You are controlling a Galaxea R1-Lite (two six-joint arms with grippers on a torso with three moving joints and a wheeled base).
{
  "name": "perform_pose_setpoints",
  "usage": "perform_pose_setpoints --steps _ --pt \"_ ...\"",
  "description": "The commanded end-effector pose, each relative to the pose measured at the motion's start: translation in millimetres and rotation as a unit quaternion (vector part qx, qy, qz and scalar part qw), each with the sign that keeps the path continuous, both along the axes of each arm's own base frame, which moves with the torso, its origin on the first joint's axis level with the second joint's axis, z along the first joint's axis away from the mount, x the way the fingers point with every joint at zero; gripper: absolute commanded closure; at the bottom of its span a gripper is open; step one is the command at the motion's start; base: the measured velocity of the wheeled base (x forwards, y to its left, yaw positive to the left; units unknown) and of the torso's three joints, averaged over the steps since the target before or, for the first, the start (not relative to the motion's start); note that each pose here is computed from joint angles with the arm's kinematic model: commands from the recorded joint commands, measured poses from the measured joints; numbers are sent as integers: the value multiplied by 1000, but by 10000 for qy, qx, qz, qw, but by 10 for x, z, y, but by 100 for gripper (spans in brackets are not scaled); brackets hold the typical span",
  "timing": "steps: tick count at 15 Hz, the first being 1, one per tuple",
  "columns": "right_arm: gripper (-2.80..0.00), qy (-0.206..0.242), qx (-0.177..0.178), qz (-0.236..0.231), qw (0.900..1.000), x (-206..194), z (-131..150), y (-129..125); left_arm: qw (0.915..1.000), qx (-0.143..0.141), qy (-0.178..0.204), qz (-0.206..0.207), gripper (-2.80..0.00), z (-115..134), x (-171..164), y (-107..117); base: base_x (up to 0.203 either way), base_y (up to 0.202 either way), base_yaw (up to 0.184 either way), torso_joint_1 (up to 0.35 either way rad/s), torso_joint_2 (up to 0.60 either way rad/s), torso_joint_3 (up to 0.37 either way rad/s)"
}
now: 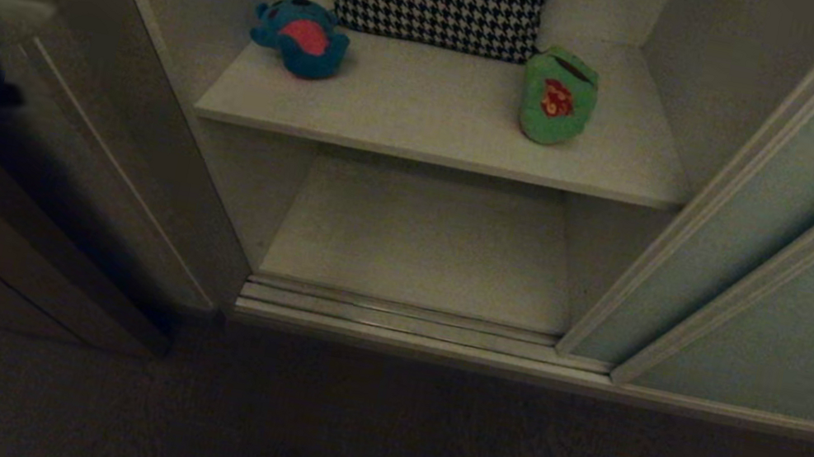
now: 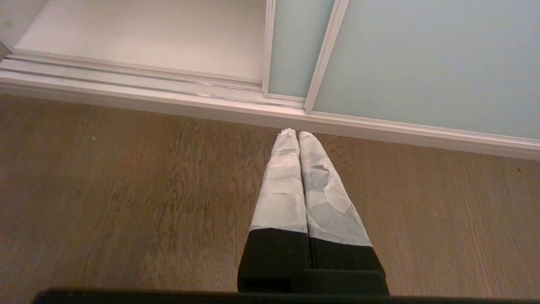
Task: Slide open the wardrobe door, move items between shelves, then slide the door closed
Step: Place the blue doll on the lower shelf
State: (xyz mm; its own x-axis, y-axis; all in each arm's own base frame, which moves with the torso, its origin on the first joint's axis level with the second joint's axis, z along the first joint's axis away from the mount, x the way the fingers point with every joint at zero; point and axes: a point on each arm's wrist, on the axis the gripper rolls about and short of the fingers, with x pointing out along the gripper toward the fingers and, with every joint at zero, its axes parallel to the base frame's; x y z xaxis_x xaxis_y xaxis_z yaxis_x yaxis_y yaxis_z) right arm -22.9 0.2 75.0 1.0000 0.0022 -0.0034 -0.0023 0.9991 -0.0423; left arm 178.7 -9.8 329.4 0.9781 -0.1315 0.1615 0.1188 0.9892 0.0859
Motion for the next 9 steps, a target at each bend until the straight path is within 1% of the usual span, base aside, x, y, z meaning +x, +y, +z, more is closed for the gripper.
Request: perform_pose_setpoints --steps 1,4,6,9 --pt "0 6 -10 4 10000 1 -4 0 9980 -55 630 -77 0 -314 1091 -100 0 0 0 0 0 0" --pt "0 6 -3 4 10000 1 -4 0 9983 -468 282 -204 0 -273 1858 -235 0 0 0 0 0 0" --pt "0 6 -3 4 10000 1 -4 0 9965 -750 233 -289 0 -307 2202 -314 0 0 0 0 0 0" --pt "0 6 -3 4 10000 1 -4 0 9927 -1151 207 -281 0 -394 2590 -387 0 0 0 0 0 0"
